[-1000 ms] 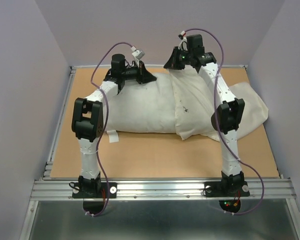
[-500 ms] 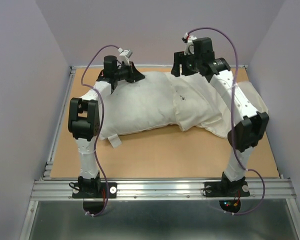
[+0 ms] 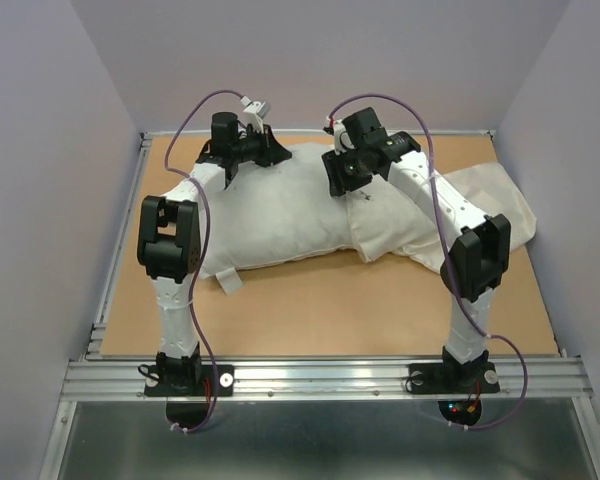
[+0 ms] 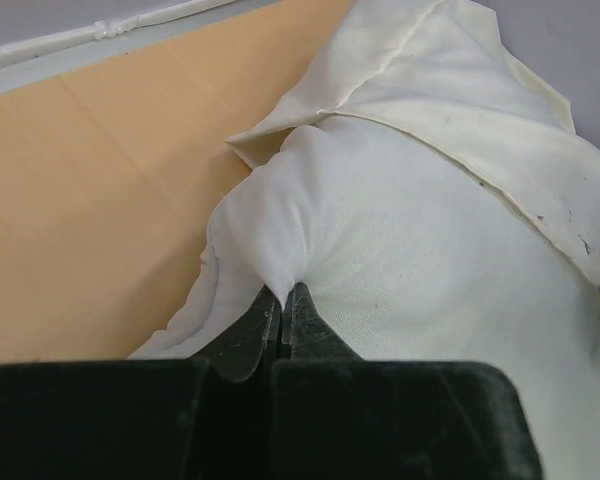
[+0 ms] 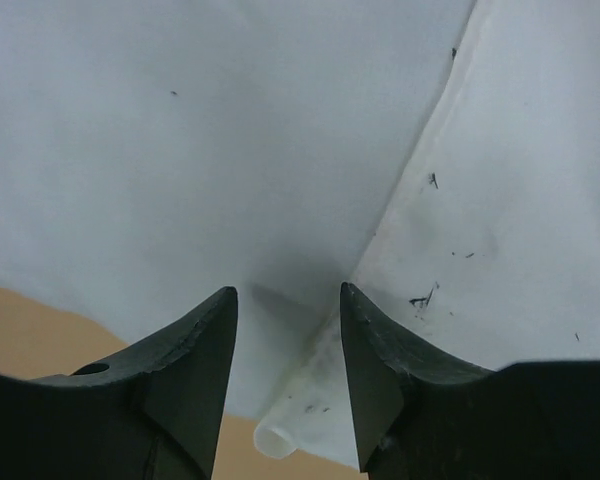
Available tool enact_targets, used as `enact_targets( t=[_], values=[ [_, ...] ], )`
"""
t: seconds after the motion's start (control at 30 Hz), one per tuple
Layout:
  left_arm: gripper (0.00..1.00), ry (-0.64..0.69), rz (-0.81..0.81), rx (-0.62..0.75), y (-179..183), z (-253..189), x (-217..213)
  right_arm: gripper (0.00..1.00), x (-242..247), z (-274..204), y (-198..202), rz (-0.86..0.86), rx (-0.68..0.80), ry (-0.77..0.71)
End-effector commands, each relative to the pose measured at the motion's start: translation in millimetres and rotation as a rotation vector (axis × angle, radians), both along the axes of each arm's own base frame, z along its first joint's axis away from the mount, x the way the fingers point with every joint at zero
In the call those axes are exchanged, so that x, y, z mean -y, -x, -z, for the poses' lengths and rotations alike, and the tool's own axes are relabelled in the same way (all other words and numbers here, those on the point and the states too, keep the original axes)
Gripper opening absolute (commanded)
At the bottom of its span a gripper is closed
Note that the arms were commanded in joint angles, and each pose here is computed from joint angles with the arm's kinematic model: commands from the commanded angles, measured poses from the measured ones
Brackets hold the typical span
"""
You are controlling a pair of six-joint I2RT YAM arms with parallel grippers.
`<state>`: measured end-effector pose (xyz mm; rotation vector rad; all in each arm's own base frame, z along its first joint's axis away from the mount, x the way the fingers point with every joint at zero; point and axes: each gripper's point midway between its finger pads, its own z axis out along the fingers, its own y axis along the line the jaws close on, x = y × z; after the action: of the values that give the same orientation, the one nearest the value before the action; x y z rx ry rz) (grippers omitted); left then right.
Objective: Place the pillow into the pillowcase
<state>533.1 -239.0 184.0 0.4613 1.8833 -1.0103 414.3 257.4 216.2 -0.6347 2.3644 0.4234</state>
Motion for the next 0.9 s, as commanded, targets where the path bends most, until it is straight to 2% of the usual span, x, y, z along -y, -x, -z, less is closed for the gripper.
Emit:
enact_targets(
  t=[0.0,0.33,0.57,0.7,0.87],
  values=[
    [0.0,0.015,0.033,0.148,13.1,-57.9,8.8,0.52,14.4,8.3,-8.4,0.038,0.017,0.082],
    [0.0,0.019,0.041,0.164,16.3,-58.3,11.8,0.46,33.5,-3.7,-32.3,0.153,0.108,0.165],
    [0.0,0.022,0.042,0.169,11.2,-59.2,13.3,0.41,45.3,21.1,-31.6,0.157,0.073,0.255],
    [0.0,0.025,0.045,0.165,10.6,-58.8,14.1,0.36,44.0,17.4,-42.8,0.174,0.093,0.264],
    [0.0,0.026,0.053,0.165,10.9,-58.0,15.6,0.39,53.9,-3.0,-45.4,0.205,0.13,0.297]
  ],
)
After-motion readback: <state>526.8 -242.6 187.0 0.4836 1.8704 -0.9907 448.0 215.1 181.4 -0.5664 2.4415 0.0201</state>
